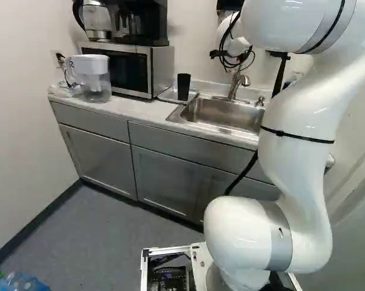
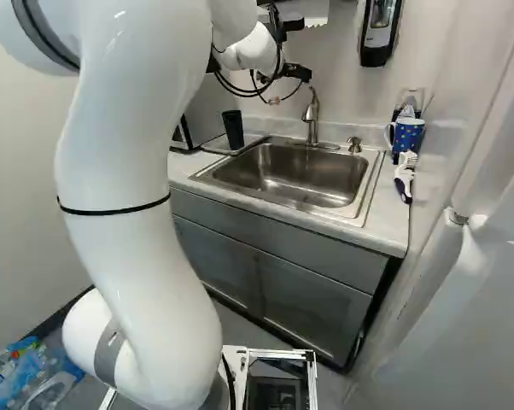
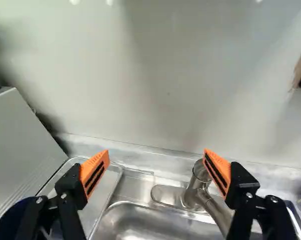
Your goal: Rinse the cup and place it in the tray
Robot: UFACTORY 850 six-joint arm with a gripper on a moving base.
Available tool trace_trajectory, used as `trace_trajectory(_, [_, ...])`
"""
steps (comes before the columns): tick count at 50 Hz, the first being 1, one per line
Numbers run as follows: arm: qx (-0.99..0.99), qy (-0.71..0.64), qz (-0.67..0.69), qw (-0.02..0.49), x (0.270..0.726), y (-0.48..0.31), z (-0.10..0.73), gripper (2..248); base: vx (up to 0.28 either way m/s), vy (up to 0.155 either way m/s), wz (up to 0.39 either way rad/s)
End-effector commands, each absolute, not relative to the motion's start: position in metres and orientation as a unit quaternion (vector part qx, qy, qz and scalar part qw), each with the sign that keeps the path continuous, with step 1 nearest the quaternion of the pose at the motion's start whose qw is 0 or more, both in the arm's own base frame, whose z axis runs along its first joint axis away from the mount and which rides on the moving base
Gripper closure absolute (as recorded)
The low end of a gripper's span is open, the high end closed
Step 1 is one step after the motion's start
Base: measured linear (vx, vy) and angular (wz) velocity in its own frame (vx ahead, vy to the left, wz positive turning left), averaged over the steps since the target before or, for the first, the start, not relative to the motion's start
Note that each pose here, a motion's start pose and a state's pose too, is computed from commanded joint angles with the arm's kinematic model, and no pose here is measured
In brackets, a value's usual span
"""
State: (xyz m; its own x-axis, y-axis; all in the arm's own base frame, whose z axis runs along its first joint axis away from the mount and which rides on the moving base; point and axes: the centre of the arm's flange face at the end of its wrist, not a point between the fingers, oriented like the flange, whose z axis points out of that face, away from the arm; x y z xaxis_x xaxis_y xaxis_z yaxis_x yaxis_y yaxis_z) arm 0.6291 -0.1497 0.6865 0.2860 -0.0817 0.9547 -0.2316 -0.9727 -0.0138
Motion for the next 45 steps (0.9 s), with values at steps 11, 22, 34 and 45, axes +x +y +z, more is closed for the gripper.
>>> trace_trajectory(11, [0.801,-0.096,0.588,0.062,0.616,-0.143,0.688,3,0.0,0.0,0.0])
trace_trajectory(22, [0.803,-0.094,0.586,0.06,0.6,-0.136,0.689,3,0.0,0.0,0.0])
trace_trajectory(34, [0.805,-0.092,0.584,0.058,0.579,-0.127,0.69,3,0.0,0.0,0.0])
trace_trajectory(45, [0.811,-0.09,0.575,0.055,0.558,-0.119,0.689,3,0.0,0.0,0.0])
